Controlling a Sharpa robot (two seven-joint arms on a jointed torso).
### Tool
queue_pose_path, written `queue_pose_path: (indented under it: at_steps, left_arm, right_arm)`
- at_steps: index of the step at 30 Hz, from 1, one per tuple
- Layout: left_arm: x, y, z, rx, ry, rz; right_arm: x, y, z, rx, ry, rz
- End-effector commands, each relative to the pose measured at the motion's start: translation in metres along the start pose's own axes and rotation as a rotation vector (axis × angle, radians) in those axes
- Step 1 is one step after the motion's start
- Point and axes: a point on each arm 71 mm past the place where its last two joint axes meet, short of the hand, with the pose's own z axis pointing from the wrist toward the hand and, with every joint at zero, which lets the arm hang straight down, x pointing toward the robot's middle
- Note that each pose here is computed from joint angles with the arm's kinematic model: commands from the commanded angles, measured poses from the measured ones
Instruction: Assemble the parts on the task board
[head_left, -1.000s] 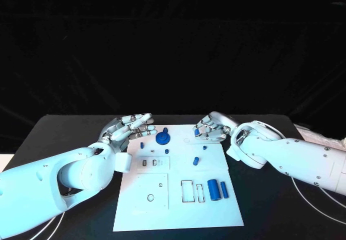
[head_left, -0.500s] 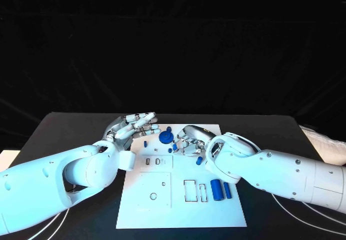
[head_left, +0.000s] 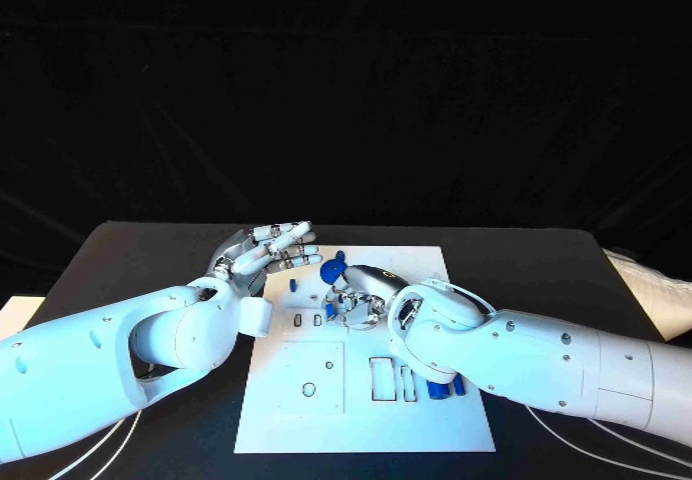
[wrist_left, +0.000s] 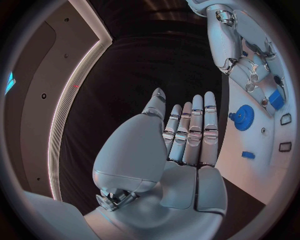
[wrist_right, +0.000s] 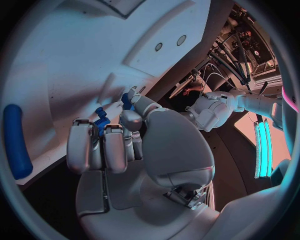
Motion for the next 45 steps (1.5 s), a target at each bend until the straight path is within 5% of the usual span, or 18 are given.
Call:
queue_pose_path:
  at_steps: [1, 19, 45]
  left_arm:
    - [0.0020, -0.0010, 0.0003, 0.009, 0.015, -0.010]
    - [0.0021, -0.0010, 0.0003, 0.008, 0.016, -0.011]
    - [0.0025, -0.0009, 0.0001, 0.006, 0.020, -0.013]
  right_arm:
    - [0.0041, 0.0017, 0.0015, 0.012, 0.024, -0.030]
    - [0.0087, 0.0032, 0.0026, 0.014, 0.065, -0.074]
    - [0.0072, 0.0021, 0.0017, 0.005, 0.053, -0.129]
